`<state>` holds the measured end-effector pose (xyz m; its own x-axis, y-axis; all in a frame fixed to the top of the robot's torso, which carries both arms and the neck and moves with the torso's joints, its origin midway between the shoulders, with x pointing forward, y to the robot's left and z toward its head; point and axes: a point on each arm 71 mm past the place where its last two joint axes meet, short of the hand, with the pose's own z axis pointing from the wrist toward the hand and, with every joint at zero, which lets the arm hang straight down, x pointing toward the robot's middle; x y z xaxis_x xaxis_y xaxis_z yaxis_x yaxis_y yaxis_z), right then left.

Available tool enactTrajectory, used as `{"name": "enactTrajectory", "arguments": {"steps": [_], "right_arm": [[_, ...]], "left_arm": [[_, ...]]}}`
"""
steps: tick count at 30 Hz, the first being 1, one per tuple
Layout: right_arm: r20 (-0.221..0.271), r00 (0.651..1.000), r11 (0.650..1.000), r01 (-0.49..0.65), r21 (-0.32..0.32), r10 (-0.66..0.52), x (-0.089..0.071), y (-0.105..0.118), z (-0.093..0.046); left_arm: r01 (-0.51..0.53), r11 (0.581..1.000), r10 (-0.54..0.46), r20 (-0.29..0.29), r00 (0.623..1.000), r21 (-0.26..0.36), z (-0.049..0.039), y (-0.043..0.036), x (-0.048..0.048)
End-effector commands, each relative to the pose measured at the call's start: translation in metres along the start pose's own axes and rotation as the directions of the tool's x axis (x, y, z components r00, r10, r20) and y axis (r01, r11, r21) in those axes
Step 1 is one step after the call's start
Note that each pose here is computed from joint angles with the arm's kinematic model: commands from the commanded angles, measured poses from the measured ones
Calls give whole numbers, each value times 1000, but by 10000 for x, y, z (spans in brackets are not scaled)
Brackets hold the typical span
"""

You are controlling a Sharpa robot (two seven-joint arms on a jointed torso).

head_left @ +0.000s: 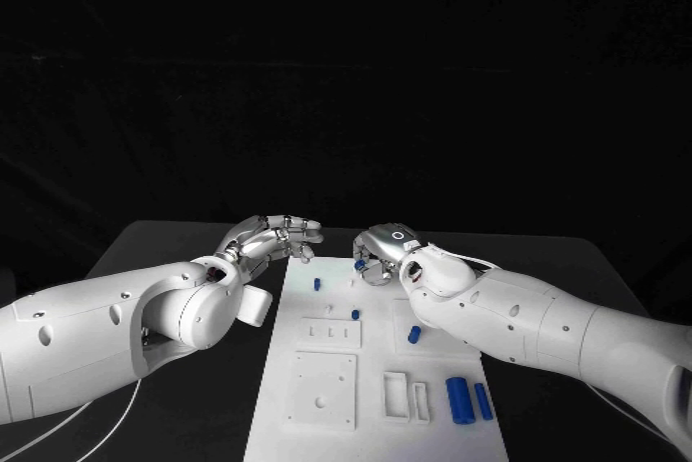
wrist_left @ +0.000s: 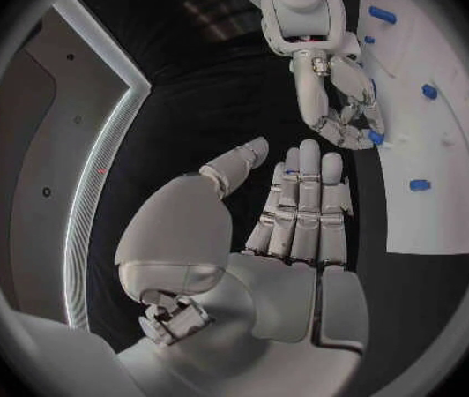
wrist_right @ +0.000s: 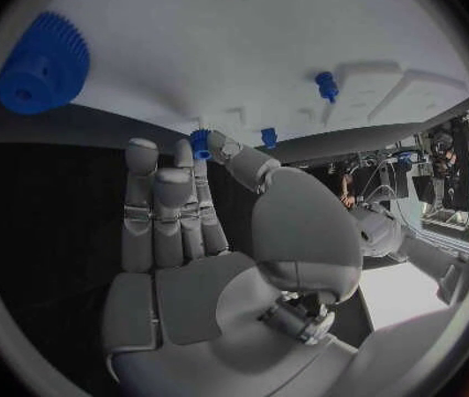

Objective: Assemble the parts on the task board

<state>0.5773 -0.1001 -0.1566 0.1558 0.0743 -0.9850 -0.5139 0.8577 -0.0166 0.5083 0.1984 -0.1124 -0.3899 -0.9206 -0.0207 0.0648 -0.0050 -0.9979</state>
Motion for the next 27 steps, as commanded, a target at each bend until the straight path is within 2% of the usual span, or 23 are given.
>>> {"name": "enactTrajectory", "arguments": {"steps": [1,9,21,27], "right_arm": [[-20,1000,1000,12,-8,-13,26,33,10],[-26,1000,1000,17,-1,-17,56,28,27],[-5,1000,1000,12,6,-12,46,39,42],[-22,1000,1000,5,-2,-5,57,78,52]], "left_arm": [[3,1000,-2,-21,1000,12,8,-34,37],[0,1000,0,-23,1000,15,20,-48,45],[-1,1000,1,-22,1000,14,27,-46,45],[-1,1000,1,-22,1000,14,28,-47,48]]}}
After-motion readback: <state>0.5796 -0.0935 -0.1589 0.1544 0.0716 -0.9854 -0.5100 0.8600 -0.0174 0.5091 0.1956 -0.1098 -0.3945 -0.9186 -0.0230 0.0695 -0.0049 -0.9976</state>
